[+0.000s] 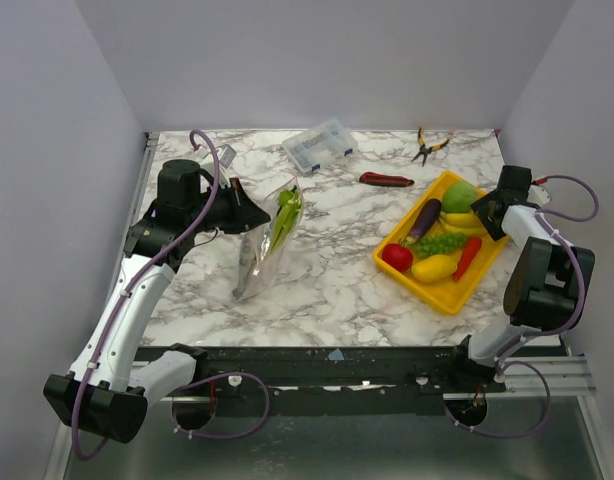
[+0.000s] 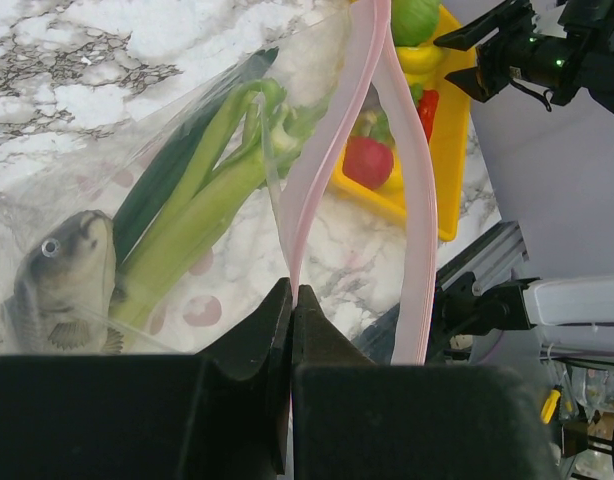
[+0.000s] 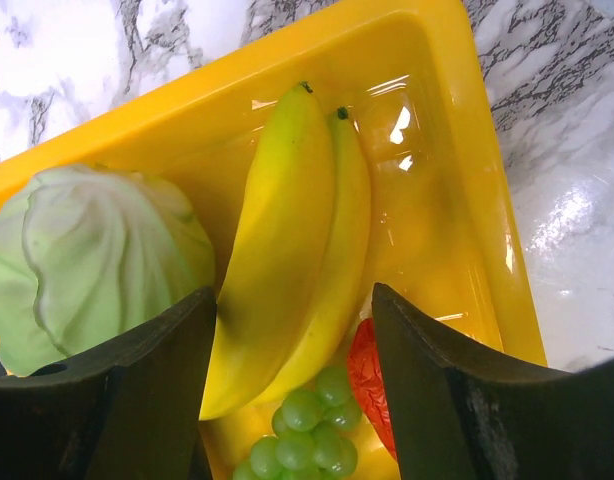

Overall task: Place the food in the zip-top bag and seal the zipper
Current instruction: Pick up the fake fruit from the bin.

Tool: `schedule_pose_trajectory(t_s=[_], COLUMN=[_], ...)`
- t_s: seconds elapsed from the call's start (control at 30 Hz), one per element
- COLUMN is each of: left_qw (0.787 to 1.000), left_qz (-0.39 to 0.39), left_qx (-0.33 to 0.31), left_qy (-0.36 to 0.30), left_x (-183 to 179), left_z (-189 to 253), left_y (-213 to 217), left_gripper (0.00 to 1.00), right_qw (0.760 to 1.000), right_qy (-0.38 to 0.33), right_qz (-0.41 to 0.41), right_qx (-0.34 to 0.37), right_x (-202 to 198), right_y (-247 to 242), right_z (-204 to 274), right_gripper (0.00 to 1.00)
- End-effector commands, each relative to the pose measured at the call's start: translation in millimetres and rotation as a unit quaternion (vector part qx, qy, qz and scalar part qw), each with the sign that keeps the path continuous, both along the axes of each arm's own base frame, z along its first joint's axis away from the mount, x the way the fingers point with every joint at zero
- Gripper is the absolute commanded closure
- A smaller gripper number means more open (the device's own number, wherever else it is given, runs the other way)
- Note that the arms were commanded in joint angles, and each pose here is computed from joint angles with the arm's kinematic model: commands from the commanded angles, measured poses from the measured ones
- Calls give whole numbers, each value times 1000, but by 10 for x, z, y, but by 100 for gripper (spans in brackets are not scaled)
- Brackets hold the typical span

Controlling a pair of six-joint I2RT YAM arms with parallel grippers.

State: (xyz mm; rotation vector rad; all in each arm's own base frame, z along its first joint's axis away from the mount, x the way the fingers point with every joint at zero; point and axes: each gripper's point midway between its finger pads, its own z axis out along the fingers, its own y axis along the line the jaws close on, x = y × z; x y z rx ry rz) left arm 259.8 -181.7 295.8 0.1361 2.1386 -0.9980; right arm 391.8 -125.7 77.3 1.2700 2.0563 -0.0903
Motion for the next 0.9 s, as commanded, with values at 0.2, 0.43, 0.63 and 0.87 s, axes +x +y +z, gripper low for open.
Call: schedule_pose_trajectory(t_s=[0.2, 0.43, 0.63, 0.87], left_qw=[1000, 1000, 1000, 1000], left_qz=[-17, -17, -17, -18], left_qx=[-2, -3, -3, -4], left_qy=[-13, -11, -13, -13], left_x=[-30, -27, -30, -38], left_z=[17, 11, 17, 20], left_y=[-24, -28, -26, -28], left_gripper=[100, 100, 100, 100], right_qw=[1000, 1000, 999, 998], right_qy=[1, -2, -8, -40], right_qz=[8, 20, 31, 48], right_qx=[20, 9, 17, 24], right_x=[125, 90, 73, 61], right_y=[-33, -29, 25, 119], right_z=[-61, 9, 88, 360], right_gripper=[40, 54, 66, 75])
